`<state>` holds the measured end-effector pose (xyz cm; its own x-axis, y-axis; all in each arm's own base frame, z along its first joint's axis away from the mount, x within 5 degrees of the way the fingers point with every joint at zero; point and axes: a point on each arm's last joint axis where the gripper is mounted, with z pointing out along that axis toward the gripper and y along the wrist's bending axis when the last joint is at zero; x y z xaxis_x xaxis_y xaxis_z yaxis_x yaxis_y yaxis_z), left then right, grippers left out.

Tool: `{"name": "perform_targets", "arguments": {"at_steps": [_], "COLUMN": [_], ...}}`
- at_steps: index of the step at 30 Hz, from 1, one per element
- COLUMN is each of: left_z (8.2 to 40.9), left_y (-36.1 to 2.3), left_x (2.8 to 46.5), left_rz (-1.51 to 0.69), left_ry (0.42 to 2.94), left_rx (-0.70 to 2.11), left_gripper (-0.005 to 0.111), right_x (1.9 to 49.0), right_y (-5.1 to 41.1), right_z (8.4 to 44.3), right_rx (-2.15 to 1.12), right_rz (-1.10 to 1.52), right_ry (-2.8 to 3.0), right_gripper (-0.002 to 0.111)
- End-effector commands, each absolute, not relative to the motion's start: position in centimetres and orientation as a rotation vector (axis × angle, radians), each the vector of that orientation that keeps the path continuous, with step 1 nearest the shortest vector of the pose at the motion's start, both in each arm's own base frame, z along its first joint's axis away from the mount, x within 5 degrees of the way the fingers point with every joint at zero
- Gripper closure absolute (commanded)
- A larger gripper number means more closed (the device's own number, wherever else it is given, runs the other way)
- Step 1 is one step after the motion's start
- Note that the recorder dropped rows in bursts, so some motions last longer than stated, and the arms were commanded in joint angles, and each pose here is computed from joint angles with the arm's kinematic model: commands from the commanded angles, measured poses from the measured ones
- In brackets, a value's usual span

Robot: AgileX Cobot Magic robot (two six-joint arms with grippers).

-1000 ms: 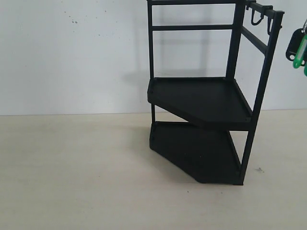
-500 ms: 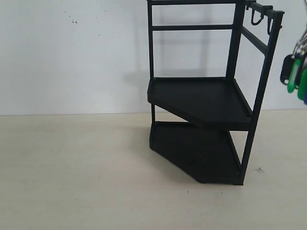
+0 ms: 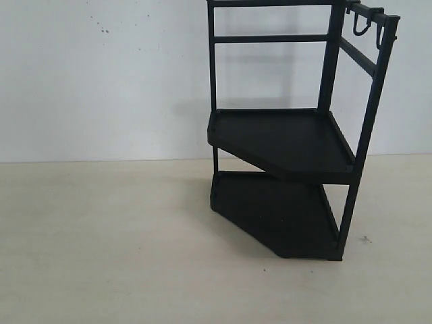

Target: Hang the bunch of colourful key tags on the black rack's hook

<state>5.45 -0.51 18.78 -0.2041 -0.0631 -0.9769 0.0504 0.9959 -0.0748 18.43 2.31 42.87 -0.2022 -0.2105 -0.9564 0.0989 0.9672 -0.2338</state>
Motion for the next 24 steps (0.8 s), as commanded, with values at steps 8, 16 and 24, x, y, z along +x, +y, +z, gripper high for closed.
{"name": "perform_targets", "arguments": {"at_steps": [8,16,24], "left_z": [18.7,18.7,18.7], "left_y": [-0.5,-0.5,-0.5], "left_x": [5.4,5.4,5.4], "left_rz": [-0.094,-0.094,-0.094], "left_ry": [1.775,1.775,1.775], "left_rx": [-0.005,-0.005,-0.005], "left_gripper": [0.102,0.102,0.102], "right_x": [21.2,23.5,25.8], "right_y": [2.3,1.9,1.0], "right_z": [42.3,41.6,40.8], "right_rx": [-0.091,-0.147,-0.2], "right_rz": [-0.254,-0.278,-0.263], "right_ry": [1.729,1.7,1.659], "right_gripper": [0.109,0.109,0.109]}}
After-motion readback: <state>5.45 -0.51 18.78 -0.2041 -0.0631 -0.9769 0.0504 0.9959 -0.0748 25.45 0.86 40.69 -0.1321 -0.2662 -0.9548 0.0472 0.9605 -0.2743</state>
